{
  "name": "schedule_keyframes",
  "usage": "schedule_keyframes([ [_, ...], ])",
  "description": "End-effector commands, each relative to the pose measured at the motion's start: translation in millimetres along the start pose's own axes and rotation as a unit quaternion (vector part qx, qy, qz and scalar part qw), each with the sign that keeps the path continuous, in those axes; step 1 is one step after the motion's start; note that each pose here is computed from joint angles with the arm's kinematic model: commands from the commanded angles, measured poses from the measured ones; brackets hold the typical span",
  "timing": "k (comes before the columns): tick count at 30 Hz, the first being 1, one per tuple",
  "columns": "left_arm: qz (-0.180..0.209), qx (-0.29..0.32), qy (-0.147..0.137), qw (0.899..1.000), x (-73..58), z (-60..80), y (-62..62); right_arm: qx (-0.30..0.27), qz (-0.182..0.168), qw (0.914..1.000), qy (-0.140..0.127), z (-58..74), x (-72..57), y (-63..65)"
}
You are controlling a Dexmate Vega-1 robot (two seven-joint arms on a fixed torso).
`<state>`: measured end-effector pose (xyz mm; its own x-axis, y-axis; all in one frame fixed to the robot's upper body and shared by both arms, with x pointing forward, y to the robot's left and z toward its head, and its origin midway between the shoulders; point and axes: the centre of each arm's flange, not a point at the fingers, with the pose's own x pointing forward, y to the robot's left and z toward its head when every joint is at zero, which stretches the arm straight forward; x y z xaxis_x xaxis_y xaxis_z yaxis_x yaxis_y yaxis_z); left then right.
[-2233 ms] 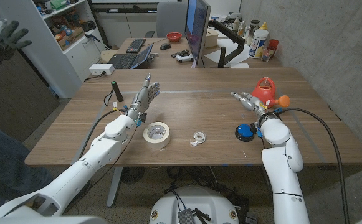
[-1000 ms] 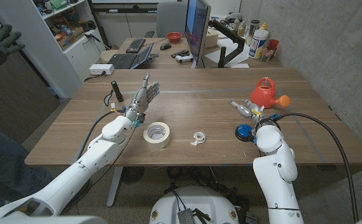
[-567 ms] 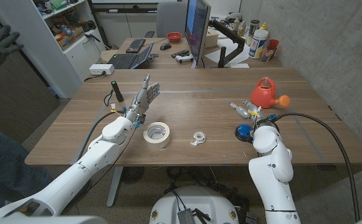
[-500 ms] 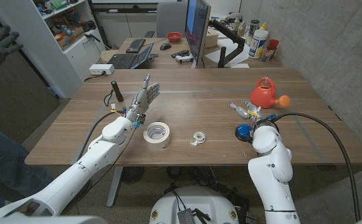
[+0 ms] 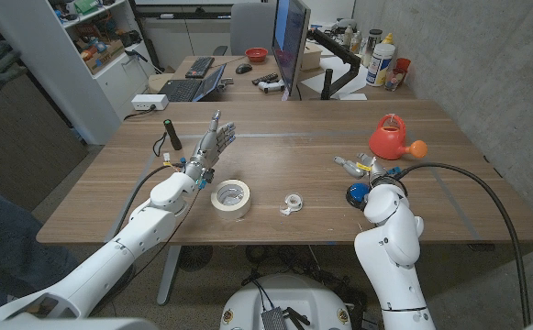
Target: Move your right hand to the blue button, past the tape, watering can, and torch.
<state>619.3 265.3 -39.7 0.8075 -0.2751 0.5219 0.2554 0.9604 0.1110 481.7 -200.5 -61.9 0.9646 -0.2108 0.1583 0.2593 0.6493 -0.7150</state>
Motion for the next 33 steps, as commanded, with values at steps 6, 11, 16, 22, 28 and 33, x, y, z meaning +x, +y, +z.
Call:
schedule_keyframes([
  [6, -0.001, -0.001, 0.003, 1.0, -3.6, -1.9, 2.1, -0.037, 0.004, 0.9986, 0.037, 15.7, -8.3, 16.3],
  [11, -0.002, 0.0, 0.004, 1.0, -4.8, -2.0, 4.3, -0.045, 0.009, 0.998, 0.043, 19.6, -6.7, 20.9],
  [16, -0.003, 0.0, 0.005, 1.0, -6.0, -2.9, 7.0, -0.049, 0.017, 0.9974, 0.05, 19.5, -5.4, 24.9],
  [22, -0.002, -0.002, 0.009, 1.0, -7.8, -6.0, 10.5, -0.057, 0.024, 0.9959, 0.066, 18.5, -6.3, 26.9],
  [28, 0.0, -0.003, 0.009, 1.0, -8.8, -7.2, 11.9, -0.061, 0.032, 0.9946, 0.078, 16.1, -7.4, 30.0],
  [33, 0.0, -0.003, 0.008, 1.0, -9.4, -6.8, 12.3, -0.065, 0.032, 0.9937, 0.085, 15.2, -6.9, 30.6],
])
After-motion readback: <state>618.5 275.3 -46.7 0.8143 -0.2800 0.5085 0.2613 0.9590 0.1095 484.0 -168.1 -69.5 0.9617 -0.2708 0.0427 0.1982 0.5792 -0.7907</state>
